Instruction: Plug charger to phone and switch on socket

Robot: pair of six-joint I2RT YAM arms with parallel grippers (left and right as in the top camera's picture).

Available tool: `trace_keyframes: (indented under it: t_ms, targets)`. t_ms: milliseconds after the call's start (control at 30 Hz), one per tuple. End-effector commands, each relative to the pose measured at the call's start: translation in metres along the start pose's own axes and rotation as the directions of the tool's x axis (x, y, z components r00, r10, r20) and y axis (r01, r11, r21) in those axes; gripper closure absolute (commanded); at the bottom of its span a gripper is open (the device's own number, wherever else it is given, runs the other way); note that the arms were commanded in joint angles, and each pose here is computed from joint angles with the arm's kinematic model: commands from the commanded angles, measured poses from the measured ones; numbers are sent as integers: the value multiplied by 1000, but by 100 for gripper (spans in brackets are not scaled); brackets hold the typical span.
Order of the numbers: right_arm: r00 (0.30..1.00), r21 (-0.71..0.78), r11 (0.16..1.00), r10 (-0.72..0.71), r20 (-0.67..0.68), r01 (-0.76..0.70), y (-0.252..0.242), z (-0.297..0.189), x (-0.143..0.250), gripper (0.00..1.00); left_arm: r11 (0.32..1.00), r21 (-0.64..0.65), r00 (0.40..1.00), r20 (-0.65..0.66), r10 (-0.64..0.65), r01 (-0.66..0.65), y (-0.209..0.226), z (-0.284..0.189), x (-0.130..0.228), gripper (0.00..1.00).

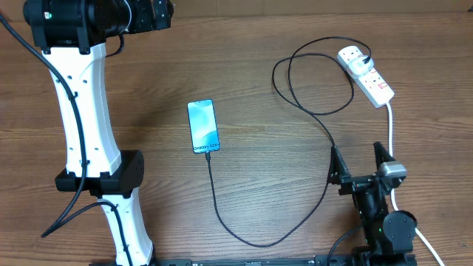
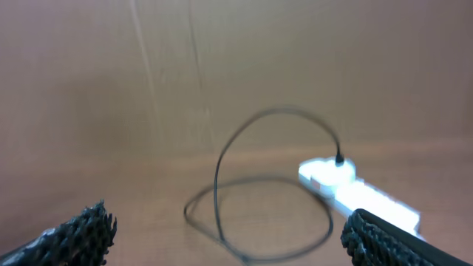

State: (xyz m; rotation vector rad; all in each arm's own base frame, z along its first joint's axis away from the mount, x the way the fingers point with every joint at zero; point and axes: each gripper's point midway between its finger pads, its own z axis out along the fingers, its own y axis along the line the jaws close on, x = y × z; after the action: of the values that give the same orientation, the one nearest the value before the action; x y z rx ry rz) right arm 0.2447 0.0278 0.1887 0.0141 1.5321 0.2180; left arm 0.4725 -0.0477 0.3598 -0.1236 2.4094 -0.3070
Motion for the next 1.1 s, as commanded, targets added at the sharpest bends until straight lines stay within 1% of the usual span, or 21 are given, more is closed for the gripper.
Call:
trace_keyframes:
  t_ms: [0, 933, 1067]
  targets:
    - [998, -42, 999, 6, -66, -9, 7, -1, 19, 0, 1000, -12, 1000, 7, 2, -2, 4, -2, -2, 0]
    - [998, -39, 999, 6, -66, -8, 6, -1, 18, 0, 1000, -12, 1000, 7, 2, -2, 4, -2, -2, 0]
    - [998, -39, 999, 6, -66, -8, 6, -1, 18, 0, 1000, -17, 1000, -14, -2, 2, 5, 3, 2, 0]
